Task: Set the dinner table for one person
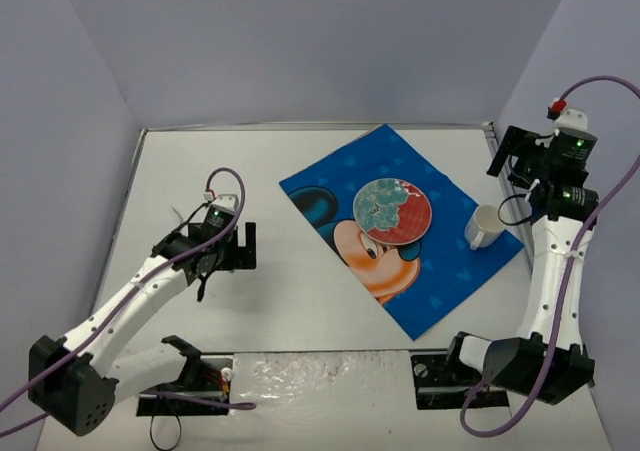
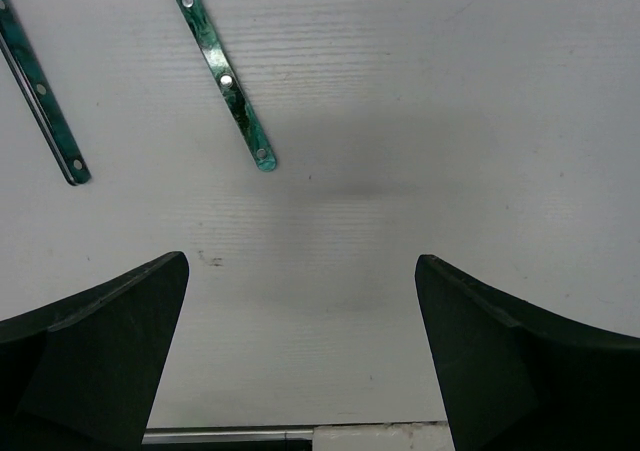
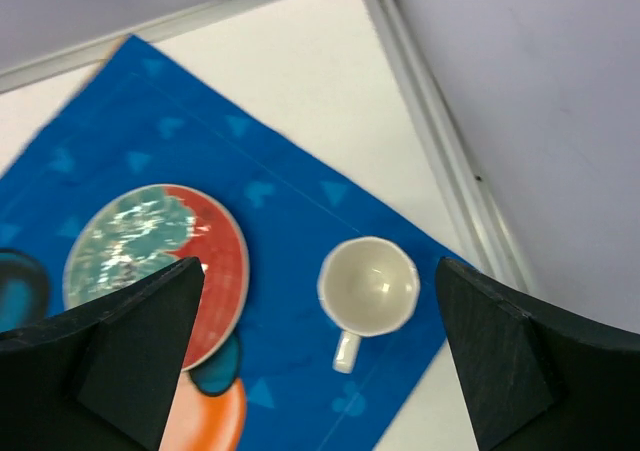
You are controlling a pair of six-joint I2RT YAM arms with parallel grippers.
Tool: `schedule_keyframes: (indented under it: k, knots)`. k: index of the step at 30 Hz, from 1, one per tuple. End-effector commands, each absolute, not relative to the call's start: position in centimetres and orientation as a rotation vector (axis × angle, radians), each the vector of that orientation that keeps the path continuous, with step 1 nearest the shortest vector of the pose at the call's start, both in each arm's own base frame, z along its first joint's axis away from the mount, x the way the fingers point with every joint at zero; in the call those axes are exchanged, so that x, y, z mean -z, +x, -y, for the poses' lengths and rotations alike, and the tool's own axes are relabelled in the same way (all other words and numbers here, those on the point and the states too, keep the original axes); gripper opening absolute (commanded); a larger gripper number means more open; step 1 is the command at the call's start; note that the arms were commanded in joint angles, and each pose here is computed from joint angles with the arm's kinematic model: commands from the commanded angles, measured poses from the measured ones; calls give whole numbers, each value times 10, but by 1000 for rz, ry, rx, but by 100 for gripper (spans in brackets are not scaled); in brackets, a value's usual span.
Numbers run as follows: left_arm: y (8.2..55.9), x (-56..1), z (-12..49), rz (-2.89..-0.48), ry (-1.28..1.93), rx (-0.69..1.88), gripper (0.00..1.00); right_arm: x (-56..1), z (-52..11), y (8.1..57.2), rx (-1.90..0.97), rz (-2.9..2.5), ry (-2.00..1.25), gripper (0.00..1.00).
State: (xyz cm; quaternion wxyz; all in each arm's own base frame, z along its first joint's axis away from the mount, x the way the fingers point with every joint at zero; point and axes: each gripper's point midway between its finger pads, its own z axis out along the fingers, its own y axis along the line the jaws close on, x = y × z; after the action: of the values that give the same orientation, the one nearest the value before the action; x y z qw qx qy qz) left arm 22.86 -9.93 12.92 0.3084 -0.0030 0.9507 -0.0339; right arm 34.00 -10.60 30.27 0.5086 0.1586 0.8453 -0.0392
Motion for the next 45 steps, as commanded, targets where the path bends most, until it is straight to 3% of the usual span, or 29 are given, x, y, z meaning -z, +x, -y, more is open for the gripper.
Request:
schedule_keyframes:
  k: [1,11,20,23,29,34,37,45]
  knots:
    - [257,-129,97,-2501,-169,88,95,-334,41,345,-83,-1966,251,100]
    - [310,-89,72,-2558,-372,-7,93,-333,-13,314,-272,-1907,93,100]
    - [336,-45,66,-2613,-494,-69,76,-339,-51,302,-378,-1889,-53,100]
    - [340,-39,64,-2613,-526,-67,69,-342,-56,299,-374,-1877,-92,100]
    - [338,-23,63,-2614,-553,-51,45,-342,-55,294,-355,-1866,-107,100]
    - [329,-16,66,-2643,-532,-31,14,-343,-62,292,-364,-1861,-132,100]
    - [329,-33,76,-2637,-452,-1,0,-347,-63,292,-368,-1856,-133,100]
    - [334,-123,167,-2483,33,90,0,-393,-66,291,-397,-1762,-119,100]
